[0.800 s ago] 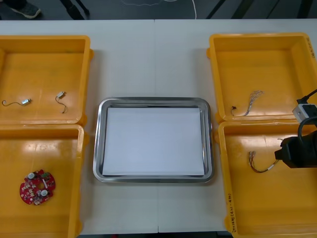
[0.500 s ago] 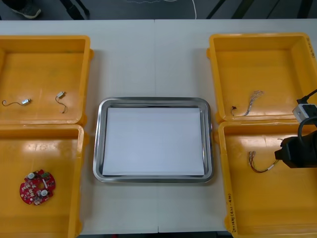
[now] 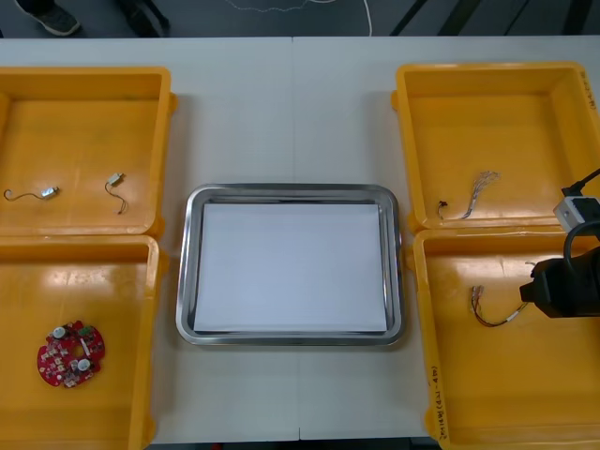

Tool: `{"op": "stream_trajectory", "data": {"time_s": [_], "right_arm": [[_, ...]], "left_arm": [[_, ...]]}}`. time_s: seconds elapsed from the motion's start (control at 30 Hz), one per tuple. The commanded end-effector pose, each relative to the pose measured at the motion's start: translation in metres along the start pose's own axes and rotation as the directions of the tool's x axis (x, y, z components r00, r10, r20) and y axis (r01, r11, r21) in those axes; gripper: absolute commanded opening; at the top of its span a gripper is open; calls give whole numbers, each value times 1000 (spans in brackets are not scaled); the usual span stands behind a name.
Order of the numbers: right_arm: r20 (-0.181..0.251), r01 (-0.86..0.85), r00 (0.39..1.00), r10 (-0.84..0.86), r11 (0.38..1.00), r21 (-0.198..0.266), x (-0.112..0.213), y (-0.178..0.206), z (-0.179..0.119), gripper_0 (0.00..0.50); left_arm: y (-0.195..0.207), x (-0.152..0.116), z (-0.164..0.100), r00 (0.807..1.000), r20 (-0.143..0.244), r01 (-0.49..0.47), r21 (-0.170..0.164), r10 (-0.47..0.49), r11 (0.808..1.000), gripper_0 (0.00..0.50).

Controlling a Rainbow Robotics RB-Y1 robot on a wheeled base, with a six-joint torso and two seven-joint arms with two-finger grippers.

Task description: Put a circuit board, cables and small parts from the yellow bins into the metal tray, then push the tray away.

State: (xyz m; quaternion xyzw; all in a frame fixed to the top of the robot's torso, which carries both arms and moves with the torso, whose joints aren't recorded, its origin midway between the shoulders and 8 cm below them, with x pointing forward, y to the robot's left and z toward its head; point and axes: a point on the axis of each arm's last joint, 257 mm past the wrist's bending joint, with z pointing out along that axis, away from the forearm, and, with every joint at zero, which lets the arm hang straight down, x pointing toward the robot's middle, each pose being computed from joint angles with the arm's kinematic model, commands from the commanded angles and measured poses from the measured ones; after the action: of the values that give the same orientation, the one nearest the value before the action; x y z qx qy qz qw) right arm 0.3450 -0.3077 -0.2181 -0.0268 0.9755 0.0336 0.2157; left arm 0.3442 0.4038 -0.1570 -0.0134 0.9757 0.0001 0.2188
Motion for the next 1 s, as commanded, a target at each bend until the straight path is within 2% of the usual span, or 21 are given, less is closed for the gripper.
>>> {"op": "stream_trajectory", "data": {"time_s": [0.03,1.0], "right_arm": [[26,-22,999,21,999,42,-7,-17,-8,500],[26,-22,999,21,999,42,-7,-17,-8,500]], "left_arm": [[13,-2,-14,998,13,-63,-50,64,997,500],[13,-2,-14,998,13,-63,-50,64,997,500]]}}
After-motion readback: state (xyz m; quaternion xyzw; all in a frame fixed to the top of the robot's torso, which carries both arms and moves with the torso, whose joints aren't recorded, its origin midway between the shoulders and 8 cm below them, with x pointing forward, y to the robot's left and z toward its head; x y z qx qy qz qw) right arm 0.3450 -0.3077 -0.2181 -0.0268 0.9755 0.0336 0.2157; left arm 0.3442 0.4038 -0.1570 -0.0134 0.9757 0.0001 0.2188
